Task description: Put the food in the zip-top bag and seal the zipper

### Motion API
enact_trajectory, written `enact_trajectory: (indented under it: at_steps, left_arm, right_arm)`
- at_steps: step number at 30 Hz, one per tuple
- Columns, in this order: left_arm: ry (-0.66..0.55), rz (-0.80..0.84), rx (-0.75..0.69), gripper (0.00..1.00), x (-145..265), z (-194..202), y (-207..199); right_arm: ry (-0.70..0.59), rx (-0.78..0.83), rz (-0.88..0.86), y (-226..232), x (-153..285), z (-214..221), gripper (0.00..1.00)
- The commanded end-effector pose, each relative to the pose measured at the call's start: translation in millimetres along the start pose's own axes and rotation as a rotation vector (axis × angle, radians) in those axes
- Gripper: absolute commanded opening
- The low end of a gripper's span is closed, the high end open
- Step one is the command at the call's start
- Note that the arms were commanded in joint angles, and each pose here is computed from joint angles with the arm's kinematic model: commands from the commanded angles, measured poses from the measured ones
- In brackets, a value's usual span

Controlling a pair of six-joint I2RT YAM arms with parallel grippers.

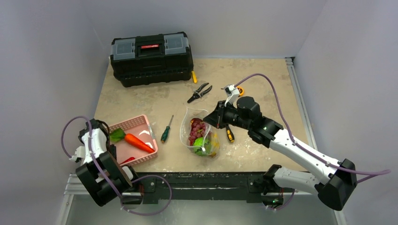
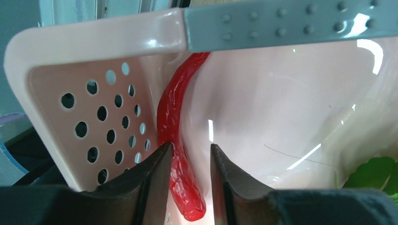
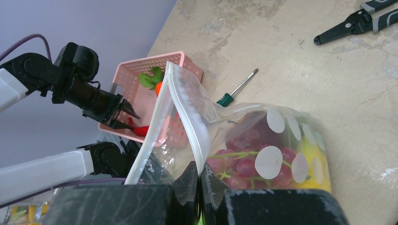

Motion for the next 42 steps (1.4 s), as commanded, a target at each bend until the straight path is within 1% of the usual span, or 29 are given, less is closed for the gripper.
enact_trajectory:
  at_steps: [1,5,7,14,16,18,20,22,24,25,30,34,36,38,42]
  left_arm:
    - [0.045,0.253,0.092,0.29,-2.0,5.7,-54.8]
    - [0.036,0.325,0.053,0.24,12.0,0.0,-63.1]
    - [0.035,0.342,0.035,0.19,18.2,-1.6,-63.5]
    - [0.005,0.417,0.002,0.18,38.4,-11.0,-62.8]
    - [0.006,0.4,-0.004,0.23,41.1,-11.9,-58.2]
    - [0.019,0.357,0.001,0.33,42.3,-11.2,-49.8]
    - [0.028,0.327,0.002,0.47,43.8,-10.2,-43.7]
    - [0.031,0.306,0.005,0.58,44.6,-10.5,-40.2]
    - [0.044,0.291,0.01,0.64,41.7,-7.7,-40.0]
    - [0.066,0.285,0.008,0.65,39.1,-2.9,-41.1]
    - [0.163,0.257,0.01,0.65,20.2,19.1,-50.2]
    - [0.181,0.249,0.046,0.63,12.2,24.7,-52.5]
    - [0.179,0.271,0.073,0.61,8.0,26.3,-54.3]
    - [0.176,0.295,0.1,0.57,2.1,28.0,-56.2]
    - [0.161,0.319,0.124,0.44,-1.4,26.5,-57.9]
  right_arm:
    - [-0.069,0.023,-0.025,9.6,5.1,-21.8,0.0]
    - [-0.064,0.02,-0.038,11.1,2.0,-20.7,0.0]
    - [-0.065,0.02,-0.041,11.8,0.3,-22.2,0.0]
    - [-0.062,0.022,-0.05,14.1,-3.6,-25.9,0.0]
    - [-0.06,0.021,-0.049,13.7,-4.2,-25.7,0.0]
    - [-0.061,0.021,-0.052,14.6,-4.0,-26.1,0.0]
    - [-0.055,0.018,-0.052,13.8,-5.5,-24.6,0.0]
    - [-0.051,0.017,-0.058,14.7,-6.8,-24.2,0.0]
    - [-0.047,0.017,-0.065,15.6,-8.0,-23.8,0.0]
    - [-0.047,0.017,-0.066,15.6,-8.6,-23.7,0.0]
    - [-0.046,0.016,-0.071,16.3,-8.4,-23.4,0.0]
    - [-0.05,0.014,-0.057,14.0,-3.5,-21.2,0.0]
    - [-0.05,0.012,-0.05,12.5,-1.6,-19.1,0.0]
    - [-0.048,0.01,-0.046,11.5,-1.2,-18.1,0.0]
    - [-0.05,0.011,-0.048,12.5,-1.4,-19.5,0.0]
Point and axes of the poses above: each gripper's point midway between its finger pads, its own x axis back along the fingers, its own y axis along the line the jaws close on, z = x × y, the point moved 2 cm from there along x, back along the fingers, and after that the axes turned 11 degrees about x, right-handed, at the moved point
